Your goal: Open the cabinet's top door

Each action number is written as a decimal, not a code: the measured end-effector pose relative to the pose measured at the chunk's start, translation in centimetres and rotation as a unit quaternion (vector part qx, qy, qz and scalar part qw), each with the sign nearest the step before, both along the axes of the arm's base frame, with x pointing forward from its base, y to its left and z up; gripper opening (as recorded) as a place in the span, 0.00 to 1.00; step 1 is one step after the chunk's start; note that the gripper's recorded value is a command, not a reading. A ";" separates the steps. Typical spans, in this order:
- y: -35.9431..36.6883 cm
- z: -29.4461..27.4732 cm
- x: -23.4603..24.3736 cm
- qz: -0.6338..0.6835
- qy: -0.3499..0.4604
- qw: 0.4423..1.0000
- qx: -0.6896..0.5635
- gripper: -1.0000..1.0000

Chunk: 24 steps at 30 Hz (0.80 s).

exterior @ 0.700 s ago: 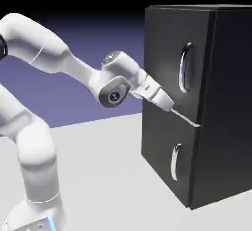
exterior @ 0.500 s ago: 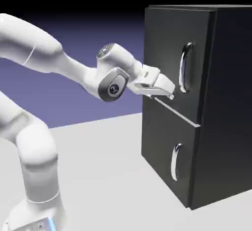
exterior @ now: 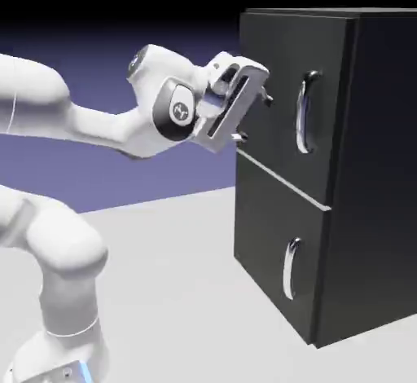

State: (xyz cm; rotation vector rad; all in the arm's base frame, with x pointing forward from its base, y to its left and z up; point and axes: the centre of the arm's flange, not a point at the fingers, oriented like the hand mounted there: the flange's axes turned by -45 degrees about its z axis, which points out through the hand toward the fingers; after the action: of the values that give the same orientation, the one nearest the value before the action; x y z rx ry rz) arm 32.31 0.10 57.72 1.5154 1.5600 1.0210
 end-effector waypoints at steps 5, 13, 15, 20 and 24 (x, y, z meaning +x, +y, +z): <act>-1.4 1.0 -1.3 0.060 -0.048 0.987 -0.138 0.50; -4.4 1.3 -2.4 0.125 -0.118 0.922 -0.348 0.50; -5.1 1.1 -2.5 0.135 -0.132 0.898 -0.398 0.50; -7.0 0.2 -2.2 0.151 -0.162 0.829 -0.514 0.50; -8.4 -1.0 -1.6 0.155 -0.179 0.765 -0.599 0.50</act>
State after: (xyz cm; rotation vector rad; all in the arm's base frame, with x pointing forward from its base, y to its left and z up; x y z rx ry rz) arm 30.75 -8.32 56.71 0.1534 1.6348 0.2281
